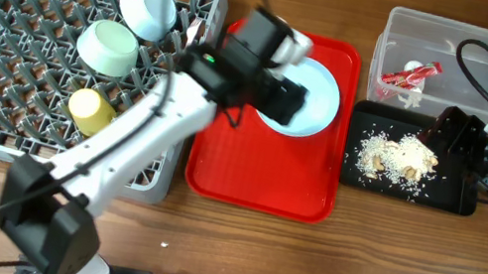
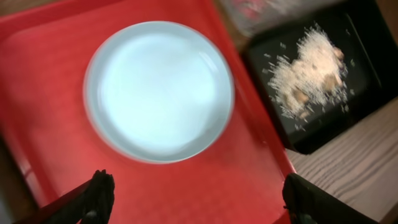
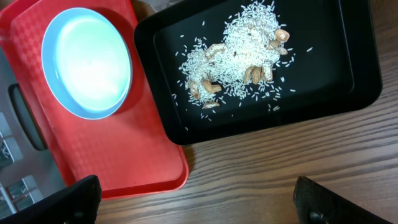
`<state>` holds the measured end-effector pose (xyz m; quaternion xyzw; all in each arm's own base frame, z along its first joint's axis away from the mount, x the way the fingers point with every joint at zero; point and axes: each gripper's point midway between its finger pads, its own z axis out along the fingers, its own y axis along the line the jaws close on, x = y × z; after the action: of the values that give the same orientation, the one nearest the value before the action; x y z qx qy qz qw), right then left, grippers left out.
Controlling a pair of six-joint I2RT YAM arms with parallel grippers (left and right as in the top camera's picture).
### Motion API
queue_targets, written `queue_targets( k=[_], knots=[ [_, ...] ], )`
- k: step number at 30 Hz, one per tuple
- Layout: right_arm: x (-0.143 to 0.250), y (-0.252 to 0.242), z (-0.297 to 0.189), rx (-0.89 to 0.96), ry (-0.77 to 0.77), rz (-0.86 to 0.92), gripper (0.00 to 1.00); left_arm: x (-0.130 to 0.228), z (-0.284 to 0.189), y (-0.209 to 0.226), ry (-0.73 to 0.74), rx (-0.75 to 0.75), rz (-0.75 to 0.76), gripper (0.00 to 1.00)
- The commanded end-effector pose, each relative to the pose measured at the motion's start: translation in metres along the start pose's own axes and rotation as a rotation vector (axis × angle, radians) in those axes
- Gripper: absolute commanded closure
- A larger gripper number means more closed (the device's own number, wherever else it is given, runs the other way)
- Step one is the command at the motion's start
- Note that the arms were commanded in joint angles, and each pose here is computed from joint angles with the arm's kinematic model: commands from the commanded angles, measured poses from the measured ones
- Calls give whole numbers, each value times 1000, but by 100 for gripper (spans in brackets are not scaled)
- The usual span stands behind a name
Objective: Sort waste into correct bins and load items into the dishwasher rack
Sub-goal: 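Move the left gripper to the red tray and grasp the light-blue plate rim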
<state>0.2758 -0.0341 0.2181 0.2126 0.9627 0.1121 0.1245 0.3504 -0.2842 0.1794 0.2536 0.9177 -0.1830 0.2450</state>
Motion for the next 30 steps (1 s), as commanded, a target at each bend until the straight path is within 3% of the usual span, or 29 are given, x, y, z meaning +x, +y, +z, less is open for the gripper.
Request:
queue_targets(
  k=[1,4,7,9,16,19,22,26,28,30],
  knots=[
    [-2,3,-8,-10,-27,-19,0,15,41,-23,59,-24,220,12],
    [-2,3,-8,-10,-27,-18,0,34,85,-33,121,-59,365,11],
    [-2,3,-8,-10,-27,-18,0,48,117,-29,161,-89,381,11],
    [-2,3,-8,-10,-27,-18,0,56,135,-26,181,-89,382,17],
    [-2,3,-8,-11,-27,-18,0,72,168,-9,220,-158,409,23],
    [-2,3,-8,-10,-27,-18,0,78,174,-1,240,-192,412,40],
    [-2,3,-8,-10,-27,-18,0,84,172,1,269,-195,412,76],
    [-2,3,-8,-10,-28,-18,0,92,169,5,307,-209,413,86],
    [-2,3,-8,-10,-28,-19,0,90,168,12,304,-253,420,96],
    [-2,3,-8,-10,-28,-18,0,87,166,20,301,-300,427,96]
  ],
)
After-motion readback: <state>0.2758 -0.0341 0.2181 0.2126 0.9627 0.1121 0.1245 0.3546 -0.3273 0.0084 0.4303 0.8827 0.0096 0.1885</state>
